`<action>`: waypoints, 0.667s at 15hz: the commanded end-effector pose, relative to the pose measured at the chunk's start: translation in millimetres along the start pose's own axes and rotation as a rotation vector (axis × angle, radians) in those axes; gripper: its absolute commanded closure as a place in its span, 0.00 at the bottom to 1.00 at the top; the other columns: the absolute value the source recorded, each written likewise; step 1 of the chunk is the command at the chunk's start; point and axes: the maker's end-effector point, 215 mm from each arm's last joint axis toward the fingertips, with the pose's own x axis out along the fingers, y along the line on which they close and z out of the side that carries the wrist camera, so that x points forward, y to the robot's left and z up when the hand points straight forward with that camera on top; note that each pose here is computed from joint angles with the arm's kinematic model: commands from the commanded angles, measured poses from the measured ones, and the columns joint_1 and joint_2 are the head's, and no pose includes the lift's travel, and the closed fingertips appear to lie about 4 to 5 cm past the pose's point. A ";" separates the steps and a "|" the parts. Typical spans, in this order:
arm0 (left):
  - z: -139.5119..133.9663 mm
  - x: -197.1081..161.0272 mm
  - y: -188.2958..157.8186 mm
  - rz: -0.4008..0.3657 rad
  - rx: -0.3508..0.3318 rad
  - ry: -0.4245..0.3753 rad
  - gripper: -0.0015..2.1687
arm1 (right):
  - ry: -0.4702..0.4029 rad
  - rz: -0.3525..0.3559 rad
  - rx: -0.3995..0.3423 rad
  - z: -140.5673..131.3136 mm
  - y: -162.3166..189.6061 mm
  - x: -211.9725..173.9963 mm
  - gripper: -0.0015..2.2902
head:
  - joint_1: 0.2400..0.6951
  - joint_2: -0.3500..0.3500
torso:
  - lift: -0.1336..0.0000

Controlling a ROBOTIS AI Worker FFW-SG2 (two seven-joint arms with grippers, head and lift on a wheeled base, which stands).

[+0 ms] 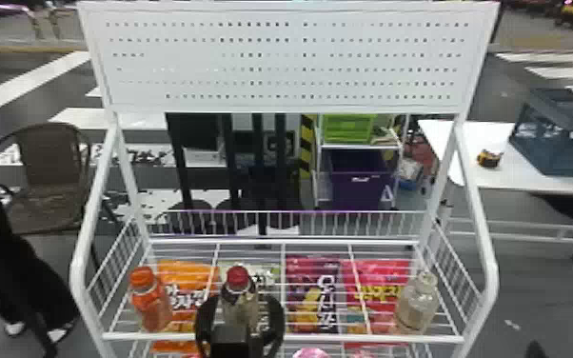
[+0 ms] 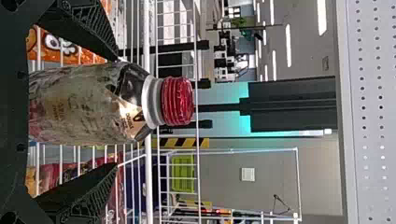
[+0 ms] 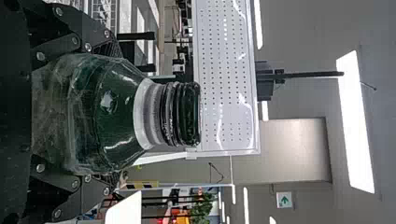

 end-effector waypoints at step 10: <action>41.6 -23.8 6.2 -0.015 0.017 0.027 0.98 | -0.019 -0.011 -0.002 6.9 -9.3 -0.9 0.21 | 0.57 0.50 | 1.00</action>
